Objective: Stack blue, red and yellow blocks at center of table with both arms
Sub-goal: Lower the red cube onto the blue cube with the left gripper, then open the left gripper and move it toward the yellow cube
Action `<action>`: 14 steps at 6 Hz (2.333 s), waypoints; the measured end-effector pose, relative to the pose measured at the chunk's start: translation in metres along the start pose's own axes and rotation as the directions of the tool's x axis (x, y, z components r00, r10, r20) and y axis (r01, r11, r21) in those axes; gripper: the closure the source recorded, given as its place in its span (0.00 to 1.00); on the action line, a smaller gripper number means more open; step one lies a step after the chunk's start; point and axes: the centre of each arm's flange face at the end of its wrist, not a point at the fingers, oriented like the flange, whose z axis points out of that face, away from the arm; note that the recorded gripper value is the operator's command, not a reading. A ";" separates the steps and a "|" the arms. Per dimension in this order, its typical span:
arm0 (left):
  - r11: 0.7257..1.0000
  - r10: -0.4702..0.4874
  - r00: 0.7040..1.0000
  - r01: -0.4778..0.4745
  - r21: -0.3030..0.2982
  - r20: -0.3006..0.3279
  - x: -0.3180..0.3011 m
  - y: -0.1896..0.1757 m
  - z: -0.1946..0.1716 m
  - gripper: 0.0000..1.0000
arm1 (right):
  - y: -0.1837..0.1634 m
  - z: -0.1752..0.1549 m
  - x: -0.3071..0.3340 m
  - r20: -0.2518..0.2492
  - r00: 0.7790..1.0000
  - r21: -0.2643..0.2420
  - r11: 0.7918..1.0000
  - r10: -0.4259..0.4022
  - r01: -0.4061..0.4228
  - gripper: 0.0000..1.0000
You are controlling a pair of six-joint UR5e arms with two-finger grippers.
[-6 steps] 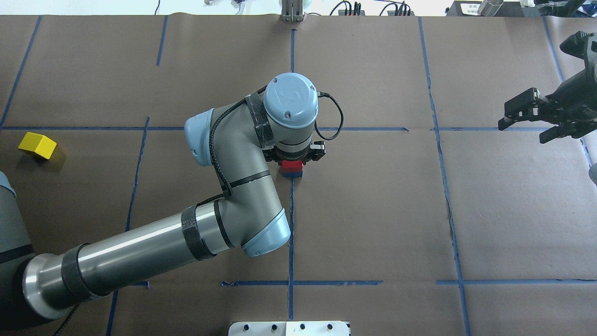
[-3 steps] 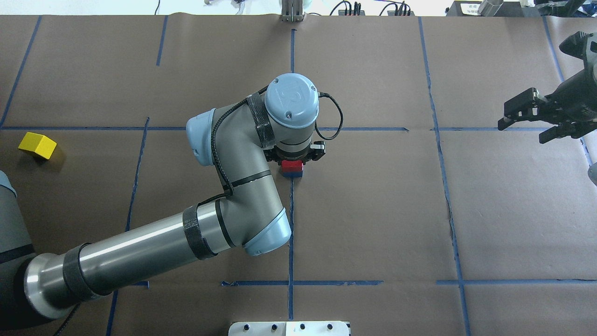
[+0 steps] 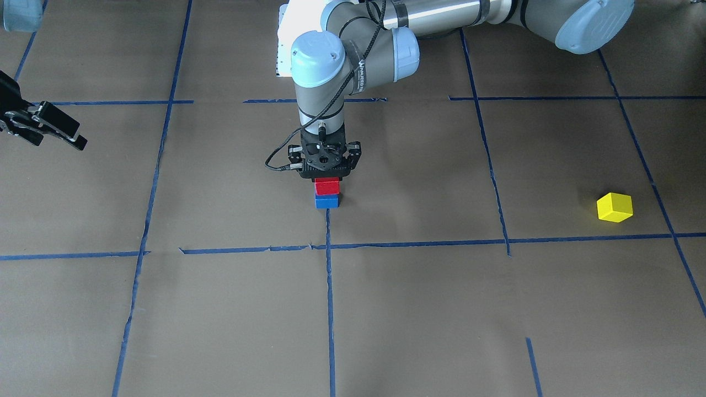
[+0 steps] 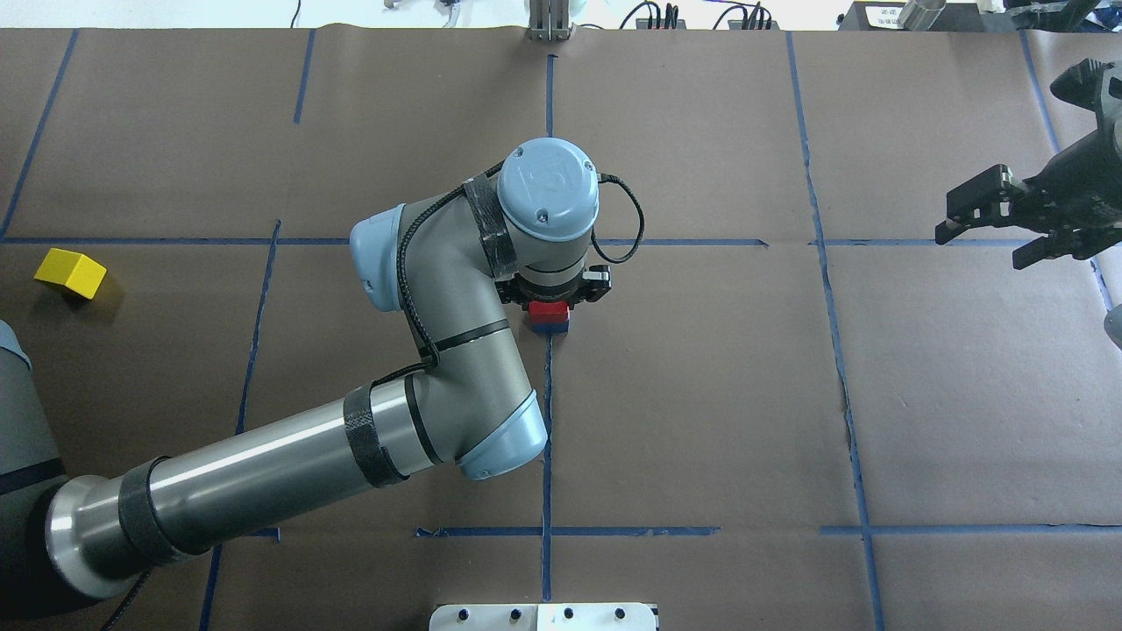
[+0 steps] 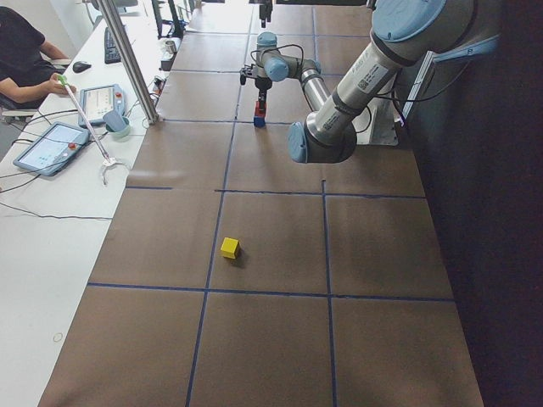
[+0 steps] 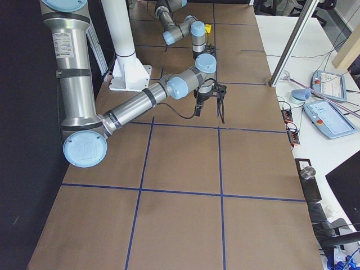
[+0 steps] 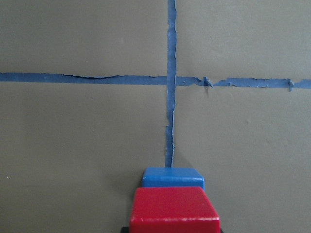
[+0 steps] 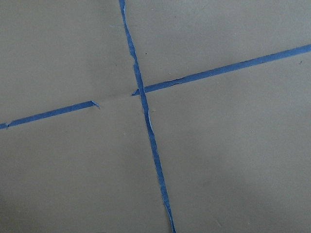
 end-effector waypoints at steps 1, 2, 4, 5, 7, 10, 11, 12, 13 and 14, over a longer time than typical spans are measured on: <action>1.000 0.000 1.000 0.000 0.003 0.000 0.000 -0.001 0.001 0.97 | 0.000 0.000 0.000 0.000 1.000 0.001 1.000 -0.001 0.001 0.00; 1.000 0.000 1.000 0.000 0.011 -0.002 0.000 -0.003 0.003 0.97 | 0.000 -0.001 -0.001 0.000 1.000 0.002 1.000 -0.001 0.001 0.00; 1.000 0.004 1.000 -0.003 0.022 -0.009 0.001 -0.004 0.004 0.82 | 0.000 -0.001 -0.001 0.000 1.000 0.002 1.000 -0.002 0.002 0.00; 1.000 0.008 1.000 -0.008 0.023 -0.010 0.001 -0.004 0.005 0.41 | 0.000 -0.001 -0.001 0.000 1.000 0.002 1.000 -0.002 0.002 0.00; 1.000 0.022 1.000 -0.022 0.023 -0.008 0.001 -0.004 0.006 0.00 | 0.000 0.000 -0.001 0.000 1.000 0.002 1.000 -0.001 0.001 0.00; 0.999 0.026 0.999 -0.025 0.022 -0.036 0.002 -0.002 -0.015 0.00 | -0.001 -0.001 -0.002 0.001 1.000 0.003 1.000 -0.003 0.003 0.00; 1.000 0.023 0.997 -0.021 0.024 -0.072 -0.012 -0.004 -0.038 0.00 | -0.001 -0.001 -0.002 0.001 1.000 0.003 1.000 -0.003 0.003 0.00; 1.000 0.014 0.994 -0.011 0.029 -0.107 -0.050 -0.007 -0.062 0.01 | -0.001 -0.001 -0.002 0.001 1.000 0.003 1.000 -0.003 0.003 0.00; 0.998 0.047 0.991 -0.042 0.046 -0.126 -0.107 -0.012 -0.082 0.02 | -0.001 0.000 -0.001 -0.001 1.000 0.002 1.000 -0.001 0.001 0.00; 0.989 0.142 0.983 -0.136 0.060 -0.113 -0.188 -0.028 -0.096 0.03 | -0.002 0.002 0.001 -0.004 1.000 -0.001 1.000 0.004 -0.004 0.00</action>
